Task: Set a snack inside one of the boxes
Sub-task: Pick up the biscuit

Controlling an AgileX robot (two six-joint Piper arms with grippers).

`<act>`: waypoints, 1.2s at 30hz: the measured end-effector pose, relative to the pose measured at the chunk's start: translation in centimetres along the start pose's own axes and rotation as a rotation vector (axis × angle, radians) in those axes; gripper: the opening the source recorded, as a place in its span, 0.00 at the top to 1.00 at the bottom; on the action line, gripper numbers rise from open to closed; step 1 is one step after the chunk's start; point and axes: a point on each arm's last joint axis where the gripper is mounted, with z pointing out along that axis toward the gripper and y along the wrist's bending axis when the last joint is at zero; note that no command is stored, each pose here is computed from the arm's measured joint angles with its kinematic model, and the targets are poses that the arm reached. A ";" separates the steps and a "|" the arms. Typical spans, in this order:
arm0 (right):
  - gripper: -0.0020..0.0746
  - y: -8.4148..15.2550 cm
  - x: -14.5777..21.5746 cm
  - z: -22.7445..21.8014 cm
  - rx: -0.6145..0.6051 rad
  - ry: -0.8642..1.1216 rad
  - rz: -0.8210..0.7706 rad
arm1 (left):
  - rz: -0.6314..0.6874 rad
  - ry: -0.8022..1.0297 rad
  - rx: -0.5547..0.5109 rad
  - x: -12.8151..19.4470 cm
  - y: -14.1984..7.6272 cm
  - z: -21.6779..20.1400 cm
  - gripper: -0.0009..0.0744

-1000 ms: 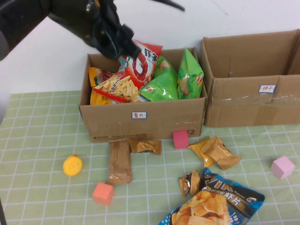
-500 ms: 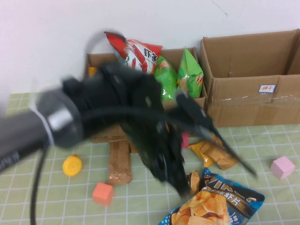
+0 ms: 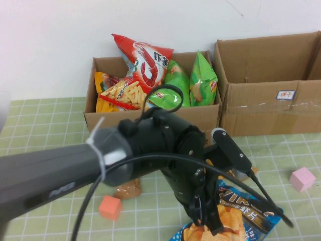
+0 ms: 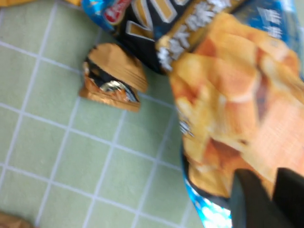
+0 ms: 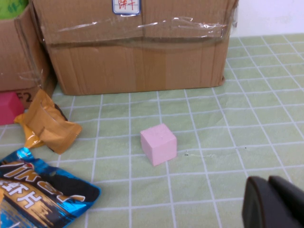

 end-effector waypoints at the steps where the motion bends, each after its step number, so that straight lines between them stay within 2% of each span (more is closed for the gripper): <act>1: 0.98 0.0 0.0 0.0 0.000 0.000 0.000 | -0.005 0.004 -0.001 -0.1 0.3 0.6 0.73; 2: 0.98 0.0 0.0 0.0 0.000 0.000 0.000 | -0.013 0.001 -0.004 -0.3 0.5 1.0 0.65; 4: 0.98 0.0 0.0 0.0 0.000 0.000 0.000 | -0.030 -0.012 -0.014 -0.8 0.9 2.1 0.41; 6: 0.98 0.0 0.0 0.0 0.000 0.002 0.000 | -0.080 -0.035 -0.030 -1.4 1.3 3.3 0.24; 8: 0.98 0.0 0.0 0.0 0.000 0.002 0.000 | -0.148 -0.069 -0.048 -2.0 2.0 4.2 0.14; 10: 0.98 0.0 0.0 0.0 0.000 0.002 0.000 | -0.230 -0.104 -0.064 -2.6 3.2 5.0 0.11; 16: 0.98 0.0 0.0 0.0 0.000 0.002 0.000 | -0.436 -0.117 -0.081 -2.3 7.4 7.3 0.19; 19: 0.98 0.0 0.0 0.0 0.000 0.002 0.000 | -0.497 -0.106 -0.056 -1.7 8.3 8.1 0.24; 26: 0.98 0.0 0.0 0.0 0.000 0.002 0.000 | -0.466 -0.102 0.022 -1.7 7.8 9.4 0.30; 32: 0.98 0.0 0.0 0.0 0.000 0.002 0.000 | -0.446 -0.093 0.030 -1.6 7.8 10.2 0.31; 36: 0.98 0.0 0.0 0.0 0.000 0.002 0.000 | -0.447 -0.084 0.030 -1.5 7.8 10.8 0.42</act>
